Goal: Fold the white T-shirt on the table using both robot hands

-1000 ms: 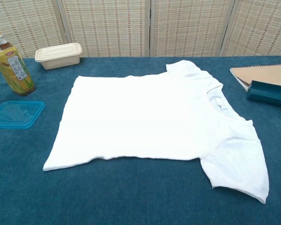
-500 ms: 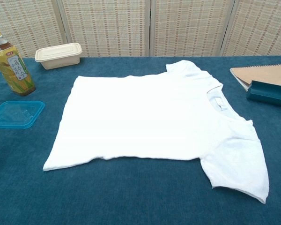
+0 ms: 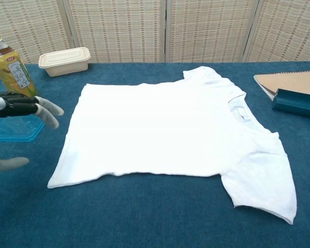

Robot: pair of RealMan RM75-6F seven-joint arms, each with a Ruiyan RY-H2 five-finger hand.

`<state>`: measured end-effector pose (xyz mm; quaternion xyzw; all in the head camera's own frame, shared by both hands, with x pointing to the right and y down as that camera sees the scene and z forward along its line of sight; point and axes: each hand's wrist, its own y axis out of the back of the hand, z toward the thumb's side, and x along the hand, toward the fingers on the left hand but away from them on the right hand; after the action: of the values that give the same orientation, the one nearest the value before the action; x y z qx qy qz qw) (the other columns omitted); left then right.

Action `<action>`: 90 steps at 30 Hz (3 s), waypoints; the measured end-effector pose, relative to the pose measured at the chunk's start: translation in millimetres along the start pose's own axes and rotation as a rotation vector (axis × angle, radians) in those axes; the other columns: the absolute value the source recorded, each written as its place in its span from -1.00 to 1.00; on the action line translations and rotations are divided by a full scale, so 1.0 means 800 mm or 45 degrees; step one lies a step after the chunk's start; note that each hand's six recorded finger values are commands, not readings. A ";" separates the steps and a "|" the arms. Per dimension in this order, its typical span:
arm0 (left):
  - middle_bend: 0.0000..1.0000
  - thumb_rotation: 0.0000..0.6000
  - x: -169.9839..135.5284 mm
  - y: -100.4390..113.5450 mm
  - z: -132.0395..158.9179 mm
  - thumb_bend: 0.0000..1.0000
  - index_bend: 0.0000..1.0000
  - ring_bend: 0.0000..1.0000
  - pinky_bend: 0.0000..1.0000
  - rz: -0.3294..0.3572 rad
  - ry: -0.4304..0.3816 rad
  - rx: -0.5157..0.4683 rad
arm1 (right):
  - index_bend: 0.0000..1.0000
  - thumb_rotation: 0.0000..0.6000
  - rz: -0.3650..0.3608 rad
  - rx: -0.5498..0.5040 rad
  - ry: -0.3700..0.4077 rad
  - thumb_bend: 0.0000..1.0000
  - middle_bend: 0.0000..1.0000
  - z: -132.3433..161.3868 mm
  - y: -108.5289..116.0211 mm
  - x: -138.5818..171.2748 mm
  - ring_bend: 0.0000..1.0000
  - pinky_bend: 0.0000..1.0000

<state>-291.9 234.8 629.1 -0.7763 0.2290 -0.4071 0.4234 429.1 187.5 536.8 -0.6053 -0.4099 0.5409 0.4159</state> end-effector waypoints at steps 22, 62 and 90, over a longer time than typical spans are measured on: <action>-0.61 1.00 0.059 -0.063 0.044 -0.45 -0.23 -0.56 -0.70 -0.140 -0.071 0.071 | -0.09 1.00 0.007 -0.007 -0.032 -0.49 -0.25 -0.011 -0.002 0.009 -0.40 -0.25; -0.60 1.00 0.053 -0.088 0.002 -0.45 0.00 -0.56 -0.70 -0.218 0.086 0.134 | -0.09 1.00 0.011 -0.017 -0.050 -0.49 -0.25 -0.017 -0.004 0.013 -0.40 -0.24; -0.48 1.00 0.066 -0.077 0.006 0.18 0.49 -0.55 -0.70 -0.184 0.079 0.045 | -0.09 1.00 0.094 -0.047 0.063 -0.49 -0.25 0.005 -0.020 0.006 -0.40 -0.24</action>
<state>-257.5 233.4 702.7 -0.7702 0.1781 -0.4645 0.3991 425.1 197.7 550.2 -0.6408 -0.3868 0.5332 0.3942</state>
